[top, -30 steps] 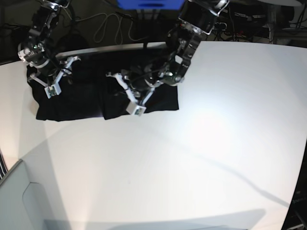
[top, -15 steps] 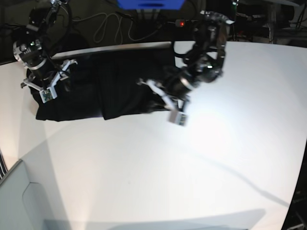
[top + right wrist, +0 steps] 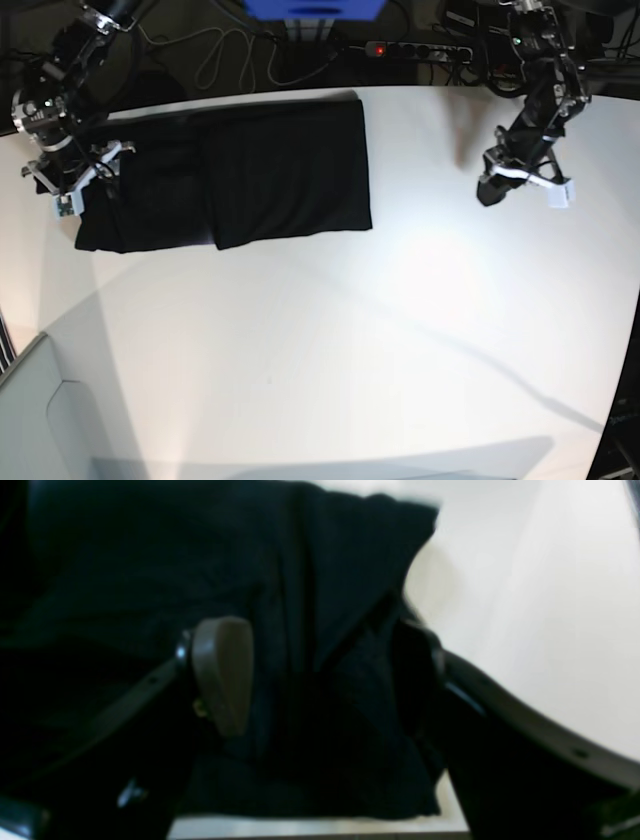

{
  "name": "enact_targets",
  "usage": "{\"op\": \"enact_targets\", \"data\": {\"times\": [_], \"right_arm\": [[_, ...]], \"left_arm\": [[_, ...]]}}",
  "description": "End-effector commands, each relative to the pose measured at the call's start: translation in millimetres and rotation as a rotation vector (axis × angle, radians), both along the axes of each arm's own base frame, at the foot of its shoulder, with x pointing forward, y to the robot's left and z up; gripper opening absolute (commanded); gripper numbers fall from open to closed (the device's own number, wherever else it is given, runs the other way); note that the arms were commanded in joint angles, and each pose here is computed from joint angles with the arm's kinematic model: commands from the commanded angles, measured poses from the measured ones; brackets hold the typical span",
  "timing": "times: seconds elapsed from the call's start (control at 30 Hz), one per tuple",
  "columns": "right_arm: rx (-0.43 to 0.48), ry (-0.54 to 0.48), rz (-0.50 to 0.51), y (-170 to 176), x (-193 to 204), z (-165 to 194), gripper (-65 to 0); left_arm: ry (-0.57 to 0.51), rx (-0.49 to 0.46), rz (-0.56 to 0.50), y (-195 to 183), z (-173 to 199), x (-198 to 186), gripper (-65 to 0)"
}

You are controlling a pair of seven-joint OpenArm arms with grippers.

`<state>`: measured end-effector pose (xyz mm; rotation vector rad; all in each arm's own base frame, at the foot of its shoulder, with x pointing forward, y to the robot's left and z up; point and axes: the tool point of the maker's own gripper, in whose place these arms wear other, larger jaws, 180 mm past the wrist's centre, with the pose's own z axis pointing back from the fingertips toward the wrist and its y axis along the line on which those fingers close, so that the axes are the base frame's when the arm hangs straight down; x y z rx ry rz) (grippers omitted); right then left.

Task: Fold the T-shirt properly
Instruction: 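Release the shirt and raise the left gripper away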

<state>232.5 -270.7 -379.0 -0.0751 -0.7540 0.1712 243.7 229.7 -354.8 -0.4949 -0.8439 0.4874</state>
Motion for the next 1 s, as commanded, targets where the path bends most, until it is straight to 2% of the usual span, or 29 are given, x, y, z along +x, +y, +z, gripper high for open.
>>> {"op": "enact_targets", "data": {"times": [0.0, 0.1, 0.17, 0.33, 0.47, 0.87, 0.93, 0.97], "right_arm": [[-0.007, -0.049, 0.023, -5, 12, 12, -23.0], [0.007, -0.024, 0.017, -12, 13, 2, -22.9], [0.023, -0.015, 0.011, -15, 17, -4, -22.9], [0.034, -0.008, 0.000, -27, 26, -9, -22.9], [0.043, -0.009, -0.048, -41, 23, -10, -22.9], [0.147, 0.088, -0.074, -31, 10, -52, -23.6], [0.153, 0.098, -0.074, -30, 8, -55, -25.7], [0.152, 0.100, -0.075, -30, 8, -55, -29.0]], "left_arm": [[-0.046, -0.009, 0.001, 3, 13, 4, -60.1], [-0.040, 0.001, 0.026, 13, 13, 0, -48.9], [-0.041, 0.006, 0.047, 19, 13, -2, -44.9], [-0.040, 0.009, 0.052, 22, 13, -2, -44.7], [-0.027, 0.010, 0.053, 22, 10, -7, -44.7], [-0.028, 0.011, 0.057, 23, 9, -7, -44.7], [-0.031, 0.013, 0.058, 23, 10, -7, -44.7], [-0.031, 0.014, 0.057, 24, 10, -7, -44.7]]}}
